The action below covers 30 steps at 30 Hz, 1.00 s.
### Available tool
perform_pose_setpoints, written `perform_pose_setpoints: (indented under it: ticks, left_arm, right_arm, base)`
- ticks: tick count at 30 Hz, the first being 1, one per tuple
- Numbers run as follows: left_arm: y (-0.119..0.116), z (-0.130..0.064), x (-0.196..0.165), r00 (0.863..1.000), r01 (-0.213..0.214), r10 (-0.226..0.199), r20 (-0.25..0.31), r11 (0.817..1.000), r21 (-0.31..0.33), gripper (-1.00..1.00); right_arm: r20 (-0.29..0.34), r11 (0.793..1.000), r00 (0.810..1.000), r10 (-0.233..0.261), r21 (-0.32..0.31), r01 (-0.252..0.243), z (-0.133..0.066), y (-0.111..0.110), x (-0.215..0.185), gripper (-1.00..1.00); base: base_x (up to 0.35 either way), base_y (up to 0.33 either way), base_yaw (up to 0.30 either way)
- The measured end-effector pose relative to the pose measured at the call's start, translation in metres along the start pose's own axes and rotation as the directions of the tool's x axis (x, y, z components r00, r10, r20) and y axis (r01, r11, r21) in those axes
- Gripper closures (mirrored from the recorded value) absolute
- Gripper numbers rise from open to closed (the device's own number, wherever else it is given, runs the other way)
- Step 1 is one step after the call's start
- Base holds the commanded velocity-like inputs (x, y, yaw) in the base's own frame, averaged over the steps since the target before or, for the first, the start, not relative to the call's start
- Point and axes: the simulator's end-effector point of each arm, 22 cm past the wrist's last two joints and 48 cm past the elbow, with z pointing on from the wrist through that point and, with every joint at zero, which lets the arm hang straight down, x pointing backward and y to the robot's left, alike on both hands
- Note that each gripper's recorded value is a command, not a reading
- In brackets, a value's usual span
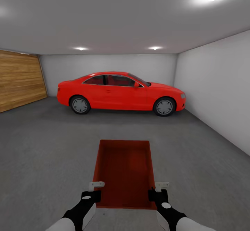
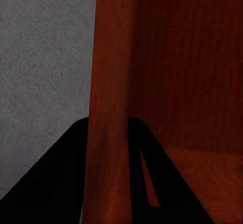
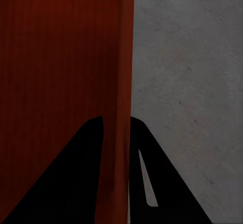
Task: Move the two storage containers from the living room to the garage. In the garage, place one container on the floor and stack the other container on top of it (either order is fine).
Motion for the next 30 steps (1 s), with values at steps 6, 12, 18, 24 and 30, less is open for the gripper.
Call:
perform_pose_setpoints:
  ticks: [6,12,18,24,30]
  left_arm:
    - [-0.0001,0.0000,0.0002,1.000,-0.002,0.002,-0.001,1.000,0.000,1.00]
    - [-0.0002,0.0000,0.0003,1.000,-0.002,0.002,-0.002,1.000,0.000,1.00]
    - [-0.0002,0.0000,0.0004,1.000,-0.002,0.002,-0.002,1.000,0.000,1.00]
    - [-0.0001,0.0001,0.0004,1.000,-0.002,0.002,-0.002,1.000,0.001,1.00]
    - [-0.0005,-0.0001,0.0002,1.000,-0.004,0.004,-0.002,1.000,0.000,1.00]
  right_arm:
    - [-0.002,1.000,1.000,0.001,0.001,-0.001,-0.0001,0.0000,0.0006,1.00]
    - [-0.002,1.000,1.000,0.001,0.001,-0.001,-0.0001,-0.0002,0.0007,1.00]
    - [-0.002,1.000,1.000,0.001,0.001,-0.001,-0.0001,-0.0002,0.0008,1.00]
    - [-0.002,1.000,1.000,0.002,0.000,-0.002,-0.0001,0.0000,0.0008,1.00]
    - [-0.002,1.000,1.000,0.004,-0.001,-0.004,-0.0001,-0.0004,0.0012,1.00]
  base:
    - [0.315,0.000,0.000]
    - [0.316,0.000,0.000]
    - [0.316,0.000,0.000]
    - [0.316,0.000,0.000]
    - [0.318,0.000,0.000]
